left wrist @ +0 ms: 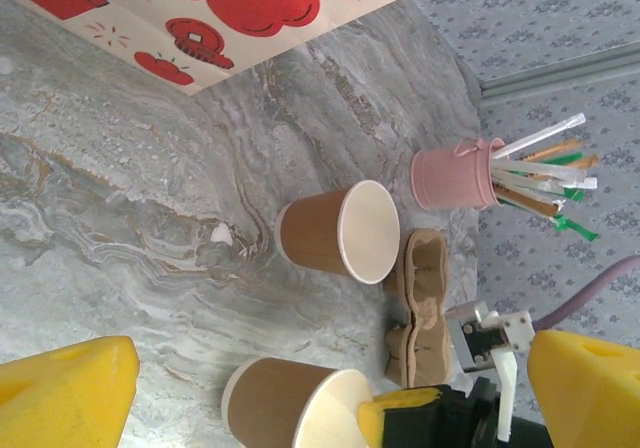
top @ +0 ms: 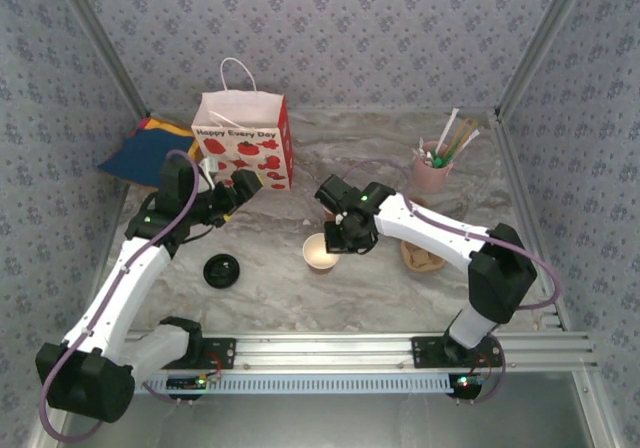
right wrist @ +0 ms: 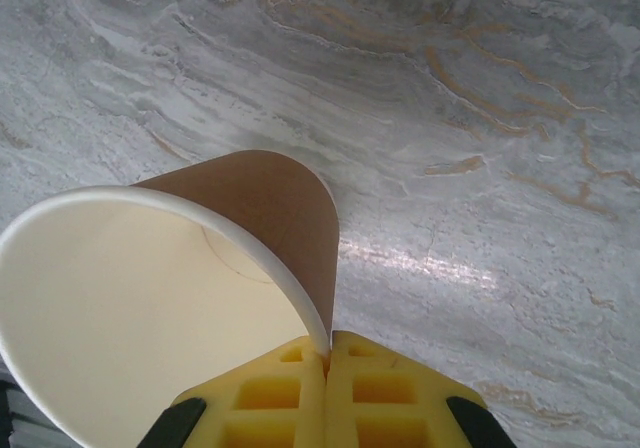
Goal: Pack the takeout coffee
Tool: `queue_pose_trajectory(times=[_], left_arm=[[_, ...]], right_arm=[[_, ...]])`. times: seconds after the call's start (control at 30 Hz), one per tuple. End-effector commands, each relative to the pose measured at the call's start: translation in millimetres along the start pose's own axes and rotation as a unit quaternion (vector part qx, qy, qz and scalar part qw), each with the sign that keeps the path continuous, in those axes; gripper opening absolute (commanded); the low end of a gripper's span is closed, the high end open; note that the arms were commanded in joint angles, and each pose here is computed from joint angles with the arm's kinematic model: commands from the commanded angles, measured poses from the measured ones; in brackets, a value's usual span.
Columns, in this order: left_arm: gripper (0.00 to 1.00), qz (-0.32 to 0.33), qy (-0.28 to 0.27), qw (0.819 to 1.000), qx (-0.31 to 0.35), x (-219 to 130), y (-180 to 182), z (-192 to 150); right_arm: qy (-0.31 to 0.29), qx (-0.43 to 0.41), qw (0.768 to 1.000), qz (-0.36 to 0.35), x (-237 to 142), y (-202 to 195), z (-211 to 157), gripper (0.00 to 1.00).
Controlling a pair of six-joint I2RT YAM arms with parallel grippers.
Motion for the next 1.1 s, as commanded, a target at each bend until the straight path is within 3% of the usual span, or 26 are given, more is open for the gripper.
queue_pose_trajectory(times=[0.0,0.37,0.6,0.87,1.07], left_arm=[[1.00,0.006,-0.001,1.000,0.001,-4,5,-5],[1.00,0.006,0.002,1.000,-0.005,-4,9,-10],[1.00,0.015,0.003,1.000,-0.001,-4,12,-11],[1.00,0.091,0.017,0.996,0.003,-10,36,-19],[0.93,0.185,0.078,0.980,-0.007,-19,69,-46]], right_arm=[[0.007,0.007,1.000,-0.006,8,0,0,0.00],[0.016,0.007,1.000,-0.009,17,-3,-4,0.01],[0.007,0.001,1.000,-0.006,7,0,-2,0.20],[-0.035,-0.019,0.999,0.018,-30,8,9,0.36],[-0.089,-0.035,0.995,0.037,-61,11,21,0.62]])
Point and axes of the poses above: each hand's point on the last joint's axis, 136 mm out from that joint toward the fingers, its own x axis out along the fingers, its own y axis along the line the jaws close on, z = x × y, the point moved 4 cm from there along -x, back along the fingers, and after that the axes turned 10 degrees about x, right-handed, at the moved point
